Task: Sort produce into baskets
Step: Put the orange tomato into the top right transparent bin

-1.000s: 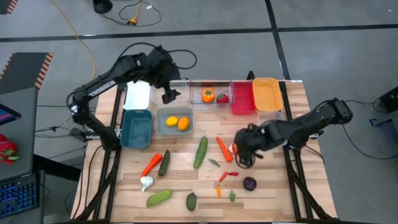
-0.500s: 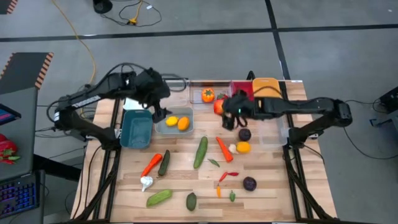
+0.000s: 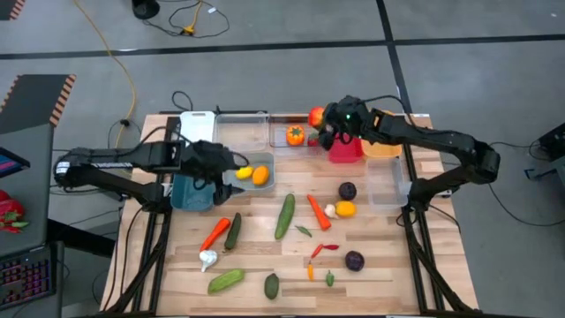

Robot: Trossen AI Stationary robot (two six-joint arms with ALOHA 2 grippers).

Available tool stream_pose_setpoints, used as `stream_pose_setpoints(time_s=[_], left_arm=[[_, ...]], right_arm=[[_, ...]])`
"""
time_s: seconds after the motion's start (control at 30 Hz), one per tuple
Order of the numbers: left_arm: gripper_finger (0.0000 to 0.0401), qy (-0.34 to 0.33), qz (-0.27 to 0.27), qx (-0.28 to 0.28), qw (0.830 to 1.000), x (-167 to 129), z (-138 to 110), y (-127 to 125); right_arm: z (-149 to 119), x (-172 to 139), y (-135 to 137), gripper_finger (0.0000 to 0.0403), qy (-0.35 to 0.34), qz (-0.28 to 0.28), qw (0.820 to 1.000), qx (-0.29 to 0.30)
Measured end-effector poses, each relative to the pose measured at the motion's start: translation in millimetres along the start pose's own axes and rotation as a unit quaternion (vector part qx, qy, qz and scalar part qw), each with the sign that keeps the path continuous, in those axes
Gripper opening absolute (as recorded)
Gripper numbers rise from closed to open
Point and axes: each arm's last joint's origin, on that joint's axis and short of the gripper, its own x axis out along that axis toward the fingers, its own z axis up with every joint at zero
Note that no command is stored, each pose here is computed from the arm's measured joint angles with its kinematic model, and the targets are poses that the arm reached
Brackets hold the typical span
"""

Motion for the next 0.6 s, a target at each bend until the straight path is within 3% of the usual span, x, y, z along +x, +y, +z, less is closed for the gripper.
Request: stream_pose_setpoints(time_s=[0.43, 0.6], left_arm=[[0.0367, -0.042, -0.062, 0.009, 0.997, 23, -17, -25], [0.0367, -0.041, -0.053, 0.014, 0.998, 24, -20, -27]], right_arm=[[-18, 13, -16, 0.0349, -0.012, -0.013, 1.000, 0.022], [-16, 13, -16, 0.0356, -0.020, -0.015, 0.999, 0.024]])
